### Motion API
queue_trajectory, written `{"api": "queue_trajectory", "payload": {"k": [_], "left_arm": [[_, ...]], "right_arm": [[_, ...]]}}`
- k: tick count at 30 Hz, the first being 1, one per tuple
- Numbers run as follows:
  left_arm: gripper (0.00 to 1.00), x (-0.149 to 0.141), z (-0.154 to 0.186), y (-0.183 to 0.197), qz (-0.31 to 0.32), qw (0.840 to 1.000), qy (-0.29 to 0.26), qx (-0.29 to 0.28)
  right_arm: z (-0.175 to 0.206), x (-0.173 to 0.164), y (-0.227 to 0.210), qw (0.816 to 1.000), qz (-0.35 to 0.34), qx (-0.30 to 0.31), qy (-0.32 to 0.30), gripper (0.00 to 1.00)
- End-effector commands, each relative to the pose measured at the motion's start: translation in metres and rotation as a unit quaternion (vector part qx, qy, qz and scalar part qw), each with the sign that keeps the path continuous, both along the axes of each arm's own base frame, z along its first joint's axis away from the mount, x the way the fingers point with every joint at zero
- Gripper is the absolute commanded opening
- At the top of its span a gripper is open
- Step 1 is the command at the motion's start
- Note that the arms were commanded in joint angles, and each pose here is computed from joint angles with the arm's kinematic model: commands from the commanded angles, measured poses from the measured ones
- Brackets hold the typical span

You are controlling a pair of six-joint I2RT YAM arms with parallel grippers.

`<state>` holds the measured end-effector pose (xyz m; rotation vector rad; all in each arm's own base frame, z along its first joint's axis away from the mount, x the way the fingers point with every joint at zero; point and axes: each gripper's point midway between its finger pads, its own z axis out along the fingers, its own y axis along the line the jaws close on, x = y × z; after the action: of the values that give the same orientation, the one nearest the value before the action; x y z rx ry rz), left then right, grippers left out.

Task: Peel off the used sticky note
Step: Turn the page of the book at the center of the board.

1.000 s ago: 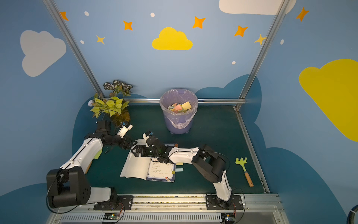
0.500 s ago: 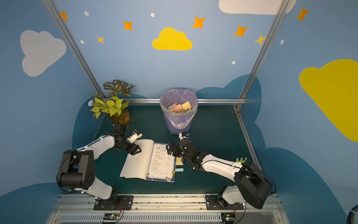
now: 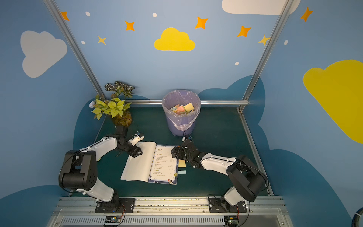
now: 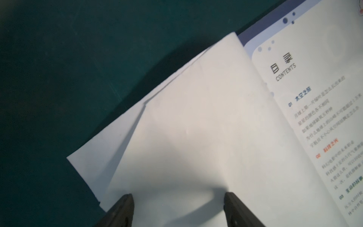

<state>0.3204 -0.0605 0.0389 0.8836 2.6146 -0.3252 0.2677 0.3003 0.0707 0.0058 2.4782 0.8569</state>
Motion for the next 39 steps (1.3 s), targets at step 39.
{"api": "queue_trajectory", "payload": {"k": [39], "left_arm": [[0.73,-0.005,-0.003,-0.001,-0.025,0.999,-0.005,0.031]], "right_arm": [[0.030,-0.034,0.078,0.996,0.084,0.030,-0.023,0.90]]}}
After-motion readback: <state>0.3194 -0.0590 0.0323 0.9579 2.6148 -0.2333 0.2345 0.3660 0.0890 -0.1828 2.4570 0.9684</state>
